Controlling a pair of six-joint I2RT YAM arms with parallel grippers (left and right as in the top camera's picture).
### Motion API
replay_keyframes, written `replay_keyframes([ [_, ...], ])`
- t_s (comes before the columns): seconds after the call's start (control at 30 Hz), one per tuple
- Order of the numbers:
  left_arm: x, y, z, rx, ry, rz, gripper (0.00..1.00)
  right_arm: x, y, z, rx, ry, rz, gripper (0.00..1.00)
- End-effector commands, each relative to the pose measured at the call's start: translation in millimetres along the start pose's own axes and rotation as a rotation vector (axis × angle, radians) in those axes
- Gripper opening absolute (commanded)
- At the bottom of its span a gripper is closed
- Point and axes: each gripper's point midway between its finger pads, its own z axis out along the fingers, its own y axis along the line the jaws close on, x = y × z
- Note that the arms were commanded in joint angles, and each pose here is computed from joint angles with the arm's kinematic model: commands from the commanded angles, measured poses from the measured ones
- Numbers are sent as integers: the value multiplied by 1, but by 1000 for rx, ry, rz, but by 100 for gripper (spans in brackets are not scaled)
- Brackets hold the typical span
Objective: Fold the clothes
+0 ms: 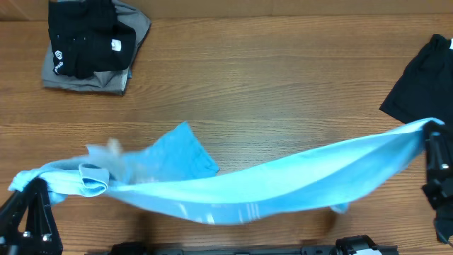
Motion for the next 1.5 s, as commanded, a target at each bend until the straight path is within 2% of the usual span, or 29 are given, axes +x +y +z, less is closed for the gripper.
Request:
replay_keyframes([
  [0.0,-4,-3,19,8,21,20,4,-23,-18,2,121,-107,6,4],
  [0.2,6,12,103,-65,177,0,4,-34,-41,53,297,-84,-3,4],
  [0.37,35,38,210,-159,374,-24,4,-30,-70,129,485,3,-11,4],
  [0.53,100,62,325,-212,585,-28,4,-3,-118,226,668,150,23,4],
  [0.63,158,66,396,-203,691,-1,8,15,-163,290,773,209,67,4],
  [0.7,200,65,435,-182,745,18,26,26,-193,324,814,238,89,4],
  [0.77,238,64,463,-165,789,27,52,39,-223,351,846,281,117,4],
  [0.8,262,65,478,-157,817,31,69,48,-240,363,861,307,132,8],
  [0.83,277,66,486,-154,835,36,92,54,-251,371,862,336,139,16],
  [0.87,292,68,492,-157,855,40,100,62,-263,378,864,372,143,31],
  [0.93,318,73,498,-168,901,47,100,76,-283,383,862,451,146,80],
  [0.97,325,75,497,-172,922,47,100,78,-289,381,865,475,145,91],
  [1.0,329,76,495,-178,936,48,100,79,-293,378,870,487,150,98],
  [1.13,318,73,481,-186,953,52,100,70,-298,358,854,519,192,100],
  [1.3,272,57,439,-174,957,101,100,70,-263,336,643,635,231,100],
  [1.47,239,70,377,-313,993,170,100,95,-243,300,609,812,215,100],
])
